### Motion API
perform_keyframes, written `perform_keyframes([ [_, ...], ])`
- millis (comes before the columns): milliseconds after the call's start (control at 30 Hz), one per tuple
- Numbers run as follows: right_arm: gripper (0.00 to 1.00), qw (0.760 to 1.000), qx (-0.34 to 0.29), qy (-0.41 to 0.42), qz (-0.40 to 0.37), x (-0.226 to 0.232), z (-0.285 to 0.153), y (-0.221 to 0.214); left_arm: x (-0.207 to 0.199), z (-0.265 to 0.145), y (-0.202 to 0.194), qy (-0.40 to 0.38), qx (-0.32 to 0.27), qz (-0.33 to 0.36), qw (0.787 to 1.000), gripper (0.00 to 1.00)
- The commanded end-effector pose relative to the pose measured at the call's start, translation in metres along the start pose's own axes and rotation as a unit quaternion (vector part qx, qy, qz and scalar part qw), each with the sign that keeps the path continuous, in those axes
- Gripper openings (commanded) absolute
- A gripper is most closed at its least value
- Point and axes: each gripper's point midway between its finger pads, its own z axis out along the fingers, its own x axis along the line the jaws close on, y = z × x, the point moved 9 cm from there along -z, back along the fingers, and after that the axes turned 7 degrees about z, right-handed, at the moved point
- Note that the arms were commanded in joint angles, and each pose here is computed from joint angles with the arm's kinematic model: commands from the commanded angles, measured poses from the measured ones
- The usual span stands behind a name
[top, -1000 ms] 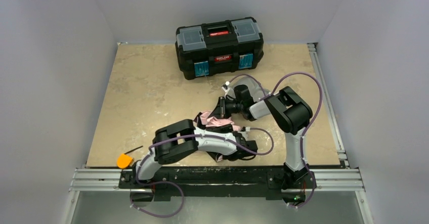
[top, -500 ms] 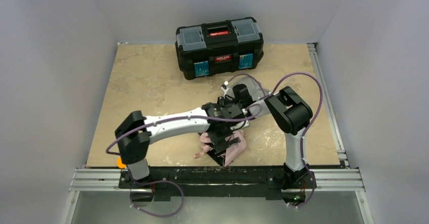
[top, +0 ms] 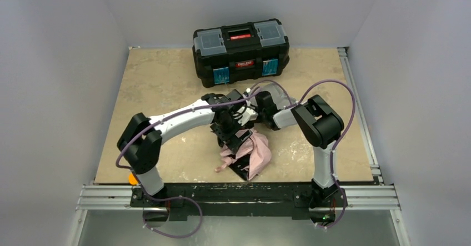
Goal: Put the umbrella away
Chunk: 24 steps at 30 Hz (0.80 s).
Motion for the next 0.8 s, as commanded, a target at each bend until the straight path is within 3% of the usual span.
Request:
perform_keyframes([
  [0, 0.0, 0.999, -0.016, -0.028, -0.015, 0.0, -0.003, 0.005, 0.006, 0.037, 0.01, -0.046, -0.009, -0.019, 0.999, 1.0],
  [267, 0.0, 0.999, -0.01, -0.031, -0.02, -0.001, -0.005, 0.003, 0.004, 0.084, 0.001, -0.07, 0.003, -0.059, 0.996, 1.0],
  [400, 0.0, 0.999, -0.01, -0.03, -0.018, -0.001, -0.004, 0.003, -0.001, 0.098, -0.006, -0.011, 0.009, -0.064, 0.998, 1.0],
  [467, 0.0, 0.999, -0.01, -0.028, -0.017, -0.001, -0.004, 0.003, 0.001, 0.103, -0.009, 0.021, 0.011, -0.078, 0.997, 0.85],
  [567, 0.0, 0.999, -0.008, -0.028, -0.018, 0.0, -0.004, 0.003, 0.002, 0.111, -0.018, 0.067, 0.01, -0.096, 0.993, 0.45],
  [767, 0.0, 0.999, -0.006, -0.027, -0.021, 0.005, -0.005, 0.007, -0.009, 0.119, -0.026, 0.114, 0.018, -0.086, 0.99, 0.02],
])
